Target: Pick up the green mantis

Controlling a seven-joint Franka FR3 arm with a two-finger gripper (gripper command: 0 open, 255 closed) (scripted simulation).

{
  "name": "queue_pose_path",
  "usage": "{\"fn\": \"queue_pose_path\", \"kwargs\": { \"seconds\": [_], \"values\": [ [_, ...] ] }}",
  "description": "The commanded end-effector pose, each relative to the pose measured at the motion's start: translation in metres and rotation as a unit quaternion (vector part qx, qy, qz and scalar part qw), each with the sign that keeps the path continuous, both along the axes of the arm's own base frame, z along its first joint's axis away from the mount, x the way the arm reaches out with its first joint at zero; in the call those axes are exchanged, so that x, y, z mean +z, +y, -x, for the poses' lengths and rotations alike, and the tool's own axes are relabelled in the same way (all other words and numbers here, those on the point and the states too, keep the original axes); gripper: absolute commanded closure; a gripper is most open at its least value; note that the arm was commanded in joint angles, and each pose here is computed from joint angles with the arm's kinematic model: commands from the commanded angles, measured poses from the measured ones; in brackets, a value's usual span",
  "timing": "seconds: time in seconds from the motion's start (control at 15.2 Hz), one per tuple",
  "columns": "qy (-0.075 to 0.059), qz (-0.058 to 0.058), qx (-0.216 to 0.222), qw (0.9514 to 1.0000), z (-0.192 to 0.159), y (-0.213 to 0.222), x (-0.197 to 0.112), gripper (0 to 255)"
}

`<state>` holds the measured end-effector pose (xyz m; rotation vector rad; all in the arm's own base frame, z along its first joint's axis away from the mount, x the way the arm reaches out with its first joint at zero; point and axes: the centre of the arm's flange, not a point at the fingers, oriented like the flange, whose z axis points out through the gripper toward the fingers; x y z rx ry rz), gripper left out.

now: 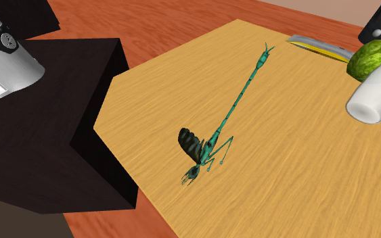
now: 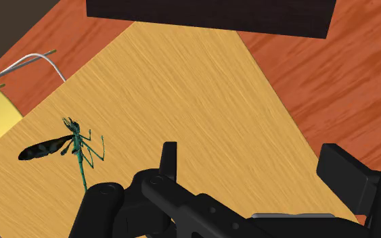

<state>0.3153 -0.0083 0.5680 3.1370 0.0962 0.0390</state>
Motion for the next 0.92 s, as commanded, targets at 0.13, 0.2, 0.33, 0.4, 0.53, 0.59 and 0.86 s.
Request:
{"fn": "queue_pose_path", "kwargs": {
  "seconds": [0.13, 0.2, 0.33, 0.4, 0.53, 0.59, 0.86],
  "values": [
    [-0.002, -0.002, 0.012, 0.9999, -0.009, -0.018, -0.018, 0],
    [-0.002, -0.003, 0.018, 0.9998, -0.013, -0.026, -0.027, 0],
    [-0.004, -0.005, 0.029, 0.9995, -0.023, -0.044, -0.045, 0],
    [-0.005, -0.006, 0.035, 0.9994, -0.028, -0.052, -0.054, 0],
    [-0.006, -0.008, 0.047, 0.9988, -0.038, -0.069, -0.072, 0],
    [-0.007, -0.009, 0.053, 0.9985, -0.044, -0.077, -0.081, 0],
    [-0.01, -0.013, 0.076, 0.997, -0.066, -0.11, -0.117, 0]
  ]
}}
